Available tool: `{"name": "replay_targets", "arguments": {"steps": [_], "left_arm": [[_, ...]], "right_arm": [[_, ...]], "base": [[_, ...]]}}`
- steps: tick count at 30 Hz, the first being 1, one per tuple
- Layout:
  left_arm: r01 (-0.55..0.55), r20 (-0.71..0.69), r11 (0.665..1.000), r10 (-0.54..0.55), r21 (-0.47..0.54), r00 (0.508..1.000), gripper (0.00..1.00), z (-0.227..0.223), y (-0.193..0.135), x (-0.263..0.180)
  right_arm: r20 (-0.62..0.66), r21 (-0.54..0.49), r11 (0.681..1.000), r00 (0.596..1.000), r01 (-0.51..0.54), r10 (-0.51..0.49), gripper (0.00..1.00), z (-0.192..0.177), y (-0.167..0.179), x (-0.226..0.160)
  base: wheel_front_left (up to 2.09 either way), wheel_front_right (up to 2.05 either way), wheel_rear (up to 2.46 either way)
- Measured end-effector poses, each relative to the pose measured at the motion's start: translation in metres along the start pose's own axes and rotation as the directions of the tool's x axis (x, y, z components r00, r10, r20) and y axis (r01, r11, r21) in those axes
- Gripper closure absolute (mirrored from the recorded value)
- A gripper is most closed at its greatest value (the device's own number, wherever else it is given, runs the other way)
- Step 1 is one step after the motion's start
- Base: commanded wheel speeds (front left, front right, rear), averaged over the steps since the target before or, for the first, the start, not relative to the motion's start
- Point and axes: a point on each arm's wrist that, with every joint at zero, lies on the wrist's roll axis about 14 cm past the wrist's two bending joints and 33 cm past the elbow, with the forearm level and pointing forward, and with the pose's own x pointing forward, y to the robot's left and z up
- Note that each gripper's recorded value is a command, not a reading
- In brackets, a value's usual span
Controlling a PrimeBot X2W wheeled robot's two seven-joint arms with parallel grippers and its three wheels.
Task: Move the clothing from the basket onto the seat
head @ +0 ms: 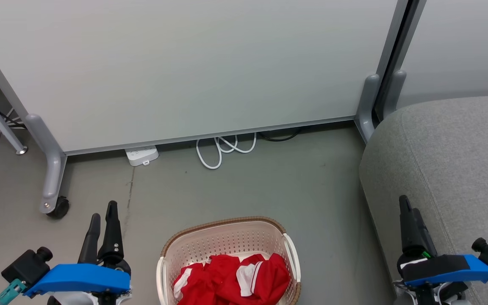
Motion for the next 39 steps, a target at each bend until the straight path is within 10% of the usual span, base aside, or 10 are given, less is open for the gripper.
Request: {"name": "replay_targets", "arguments": {"steps": [39], "left_arm": [[0.065, 0.025, 0.889, -0.086, 0.454, 0.996, 0.00, -0.001, -0.018, 0.002]], "right_arm": [[-0.023, -0.409, 0.906, 0.994, -0.109, 0.109, 0.00, -0.014, 0.025, 0.006]], "base": [[0.00, 0.00, 0.00]]}}
